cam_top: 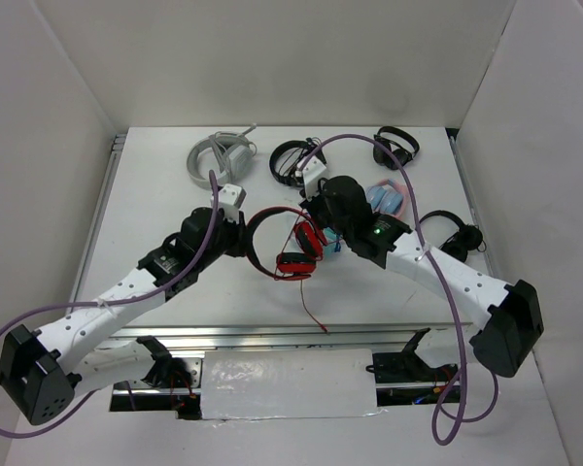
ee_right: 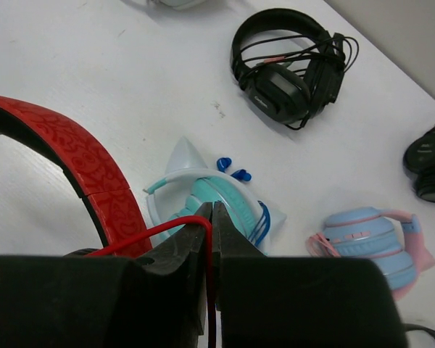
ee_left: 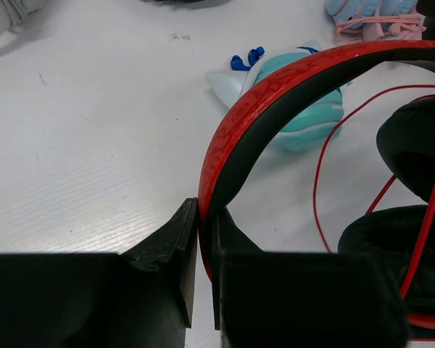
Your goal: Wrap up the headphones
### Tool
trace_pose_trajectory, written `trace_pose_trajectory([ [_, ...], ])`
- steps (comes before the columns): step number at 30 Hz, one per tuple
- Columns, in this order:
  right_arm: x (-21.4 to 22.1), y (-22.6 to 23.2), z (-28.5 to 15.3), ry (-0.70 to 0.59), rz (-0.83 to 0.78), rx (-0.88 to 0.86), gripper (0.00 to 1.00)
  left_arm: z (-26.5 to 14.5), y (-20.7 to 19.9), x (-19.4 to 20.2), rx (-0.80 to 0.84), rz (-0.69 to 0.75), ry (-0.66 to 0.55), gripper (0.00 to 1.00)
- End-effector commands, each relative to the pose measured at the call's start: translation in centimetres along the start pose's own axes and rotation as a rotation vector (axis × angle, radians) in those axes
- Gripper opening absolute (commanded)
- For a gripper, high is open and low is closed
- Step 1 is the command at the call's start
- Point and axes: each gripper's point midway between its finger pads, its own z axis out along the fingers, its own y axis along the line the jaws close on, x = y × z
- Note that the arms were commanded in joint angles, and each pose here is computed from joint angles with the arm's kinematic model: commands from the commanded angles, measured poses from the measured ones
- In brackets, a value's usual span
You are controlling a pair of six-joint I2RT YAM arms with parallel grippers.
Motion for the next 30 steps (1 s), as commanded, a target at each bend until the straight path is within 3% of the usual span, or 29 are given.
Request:
trace_pose_trajectory([
  [1, -3.5, -2.2, -0.5, -0.138, 0.079, 0.052, 0.09, -1.0, -1.9, -1.0, 0.095, 0.031, -0.033, 0.0],
  [8, -2.8, -1.9, -0.7, -0.184, 0.107, -0.005, 0.18, -1.5, -2.2, -3.0, 0.092, 0.004, -0.074, 0.0],
  [15, -2.8, -1.5, -1.2, -0.212, 0.117, -0.096, 0.34, -2.5, -2.4, -6.6, 0.063, -0.017, -0.14, 0.0],
  [30, -4.9, -4.4, -3.5, -0.374, 0.18, -0.022, 0.4, -4.3, -0.9, -9.7, -0.05, -0.053, -0.183, 0.0],
])
